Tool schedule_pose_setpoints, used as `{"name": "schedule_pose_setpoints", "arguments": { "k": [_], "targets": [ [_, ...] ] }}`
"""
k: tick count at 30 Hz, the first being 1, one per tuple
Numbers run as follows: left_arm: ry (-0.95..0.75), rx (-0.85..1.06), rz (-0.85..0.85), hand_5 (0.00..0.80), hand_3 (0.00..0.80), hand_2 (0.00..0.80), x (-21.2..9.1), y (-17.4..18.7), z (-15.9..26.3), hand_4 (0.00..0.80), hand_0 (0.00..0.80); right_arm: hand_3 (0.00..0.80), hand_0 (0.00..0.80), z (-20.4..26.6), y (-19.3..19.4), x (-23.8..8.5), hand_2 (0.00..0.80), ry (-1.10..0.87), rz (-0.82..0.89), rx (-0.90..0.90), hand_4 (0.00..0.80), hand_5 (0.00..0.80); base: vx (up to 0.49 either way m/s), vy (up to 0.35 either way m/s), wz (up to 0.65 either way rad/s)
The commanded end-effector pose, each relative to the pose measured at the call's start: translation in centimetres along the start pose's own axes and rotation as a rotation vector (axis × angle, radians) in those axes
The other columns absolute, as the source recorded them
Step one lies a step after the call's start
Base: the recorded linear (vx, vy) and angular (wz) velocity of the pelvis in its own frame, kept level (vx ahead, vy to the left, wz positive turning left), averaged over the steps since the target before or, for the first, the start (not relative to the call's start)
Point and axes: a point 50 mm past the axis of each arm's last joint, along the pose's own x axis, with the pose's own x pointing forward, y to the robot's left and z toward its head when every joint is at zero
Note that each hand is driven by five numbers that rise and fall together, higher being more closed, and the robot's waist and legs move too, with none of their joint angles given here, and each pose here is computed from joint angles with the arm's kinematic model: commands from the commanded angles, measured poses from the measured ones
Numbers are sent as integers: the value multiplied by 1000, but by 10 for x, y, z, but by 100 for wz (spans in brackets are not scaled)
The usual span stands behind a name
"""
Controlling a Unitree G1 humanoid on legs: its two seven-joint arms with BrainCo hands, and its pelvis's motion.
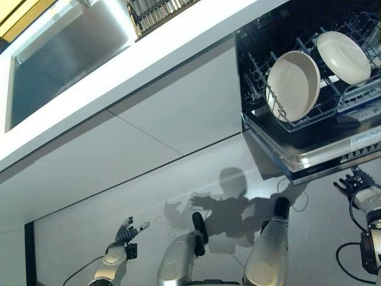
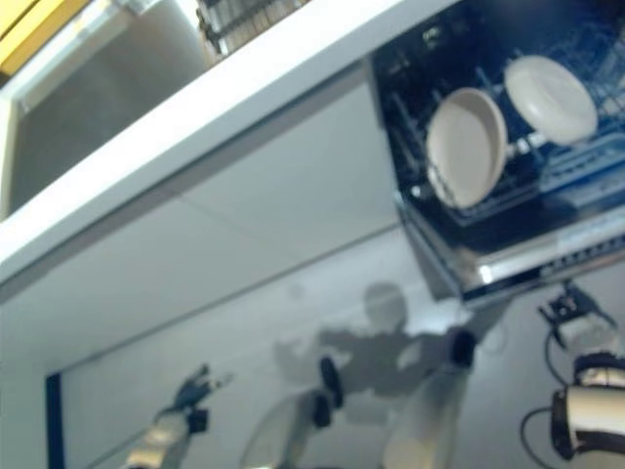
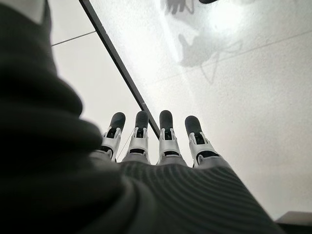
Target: Take plates into dishwasher
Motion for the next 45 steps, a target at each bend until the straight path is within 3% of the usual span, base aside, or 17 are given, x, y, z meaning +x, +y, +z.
{"name": "schedule_pose_setpoints", "arguments": {
  "k": [1,10,15,17,23,29,30,36,45],
  "targets": [
    [-14,7,34,0,0,0,-1,20,3,0,0,0,0,98,192,-72,0,-314,793,97,0,0,55,-22,0],
    [-16,46,57,0,0,0,-3,35,2,0,0,0,0,113,201,-83,0,-342,814,110,0,0,41,-59,4],
    [-13,75,68,0,0,0,-4,41,3,0,0,0,0,111,186,-71,0,-344,704,9,0,0,56,-56,9],
    [-17,90,77,0,0,0,-3,44,5,0,0,0,0,102,167,-57,0,-353,531,-203,0,0,52,-66,13],
    [-18,126,95,0,0,0,-2,52,8,0,0,0,0,78,116,-30,0,-302,270,-640,0,0,39,-52,-2],
    [34,220,71,0,0,0,-5,58,-4,0,0,0,0,19,71,-10,0,-207,178,-945,0,0,68,0,-8],
    [63,265,53,0,0,0,-7,57,-13,0,0,0,0,-8,58,-7,0,-190,175,-1014,0,0,111,71,-17],
    [178,356,-41,0,0,0,-16,51,-42,0,0,0,0,-103,21,-20,0,-130,292,-1094,0,0,94,117,-13],
    [406,416,-242,0,0,0,-24,13,-80,0,0,0,0,-258,-90,-67,0,480,193,-1160,0,0,36,65,-6]
  ]
}}
